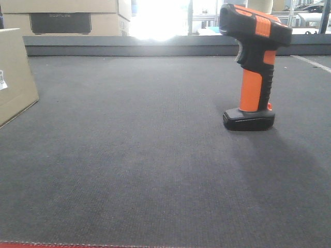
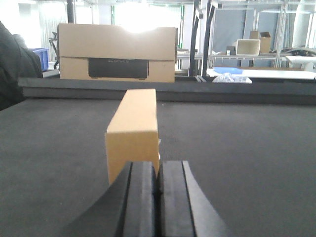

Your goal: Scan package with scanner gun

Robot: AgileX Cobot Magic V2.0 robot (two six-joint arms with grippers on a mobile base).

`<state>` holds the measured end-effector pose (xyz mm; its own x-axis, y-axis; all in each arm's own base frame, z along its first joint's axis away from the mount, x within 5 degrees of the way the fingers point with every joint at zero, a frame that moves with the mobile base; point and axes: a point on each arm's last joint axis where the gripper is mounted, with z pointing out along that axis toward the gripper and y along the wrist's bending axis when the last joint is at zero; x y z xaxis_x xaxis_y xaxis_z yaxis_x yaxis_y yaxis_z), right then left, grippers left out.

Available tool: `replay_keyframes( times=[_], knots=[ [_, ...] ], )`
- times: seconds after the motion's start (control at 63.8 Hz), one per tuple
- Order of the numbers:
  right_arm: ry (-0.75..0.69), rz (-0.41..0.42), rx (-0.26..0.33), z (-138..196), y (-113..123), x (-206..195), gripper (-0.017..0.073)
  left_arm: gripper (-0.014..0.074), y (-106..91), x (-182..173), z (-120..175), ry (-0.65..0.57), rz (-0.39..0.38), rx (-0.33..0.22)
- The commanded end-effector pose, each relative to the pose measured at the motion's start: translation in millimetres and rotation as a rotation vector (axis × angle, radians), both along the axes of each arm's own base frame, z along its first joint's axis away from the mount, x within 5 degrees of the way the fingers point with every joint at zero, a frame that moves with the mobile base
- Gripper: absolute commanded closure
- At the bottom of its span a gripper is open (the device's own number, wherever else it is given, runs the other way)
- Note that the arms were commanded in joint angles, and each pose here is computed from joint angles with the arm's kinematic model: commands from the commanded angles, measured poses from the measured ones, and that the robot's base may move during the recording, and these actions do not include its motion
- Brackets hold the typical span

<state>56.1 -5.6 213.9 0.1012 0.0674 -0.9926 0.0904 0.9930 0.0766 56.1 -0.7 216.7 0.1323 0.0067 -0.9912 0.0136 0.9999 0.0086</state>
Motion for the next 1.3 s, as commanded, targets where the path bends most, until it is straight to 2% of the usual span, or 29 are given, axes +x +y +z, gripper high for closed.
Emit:
replay_keyframes(
  times=[0.0, 0.078, 0.204, 0.282, 0.376, 0.439, 0.549, 0.643, 0.706, 0.753, 0.831, 0.925, 0.988, 1.114, 1.161, 1.286],
  knots=[
    [-0.107, -0.010, -0.006, 9.6, -0.8, -1.8, 0.0713, 0.0704, 1.1, -2.3, 10.4, -0.110, 0.005, -0.032],
    [-0.151, -0.011, -0.010, 23.4, -0.6, -4.6, 0.0713, 0.0704, 1.5, -4.1, 18.7, -0.148, 0.006, -0.044],
    [-0.205, 0.001, -0.017, 66.5, 1.7, -17.4, 0.0713, 0.0704, 0.3, -15.9, 60.5, -0.183, -0.009, -0.040],
    [-0.203, 0.011, -0.019, 90.8, 3.5, -26.2, 0.0713, 0.0704, -0.8, -23.4, 86.2, -0.158, -0.022, -0.034],
    [-0.134, 0.022, -0.015, 114.3, 4.4, -25.0, 0.0693, 0.0699, -2.1, -24.4, 110.0, -0.083, -0.033, -0.020],
    [-0.097, 0.026, -0.013, 126.6, 4.3, -19.9, 0.0606, 0.0659, -2.6, -19.8, 123.2, -0.006, -0.036, -0.003],
    [-0.027, 0.029, -0.006, 142.4, 3.1, -4.4, 0.0319, 0.0501, -3.1, -8.5, 147.5, 0.068, -0.036, 0.013],
    [0.012, 0.029, -0.002, 147.0, 1.8, 8.6, 0.0085, 0.0316, -3.5, 3.9, 159.4, 0.126, -0.038, 0.019],
    [0.042, 0.029, 0.002, 146.2, 0.9, 17.7, -0.0018, 0.0184, -3.9, 15.4, 165.8, 0.172, -0.040, 0.020],
    [0.054, 0.025, -0.004, 145.5, 0.1, 22.6, -0.0009, 0.0081, -4.3, 27.5, 168.7, 0.220, -0.041, 0.021],
    [0.054, 0.025, -0.003, 145.5, -0.1, 24.8, -0.0009, -0.0019, -5.4, 42.6, 171.0, 0.283, -0.049, 0.021],
    [0.056, 0.042, -0.003, 145.4, 1.2, 25.3, -0.0009, -0.0003, -7.0, 56.2, 173.8, 0.365, -0.061, -0.004],
    [0.059, 0.055, -0.005, 145.1, 2.3, 25.3, -0.0009, 0.0011, -8.0, 64.9, 175.3, 0.465, -0.068, -0.003],
    [0.077, 0.083, -0.005, 143.5, 4.6, 25.9, -0.0009, 0.0013, -5.9, 87.1, 181.0, 0.669, -0.041, 0.034],
    [0.084, 0.095, -0.005, 142.8, 5.6, 25.9, -0.0009, 0.0013, -3.6, 96.3, 183.7, 0.734, -0.018, 0.064],
    [0.121, 0.130, -0.005, 139.6, 8.5, 29.7, -0.0009, 0.0013, 2.3, 130.5, 200.9, 0.841, 0.037, 0.121]
  ],
)
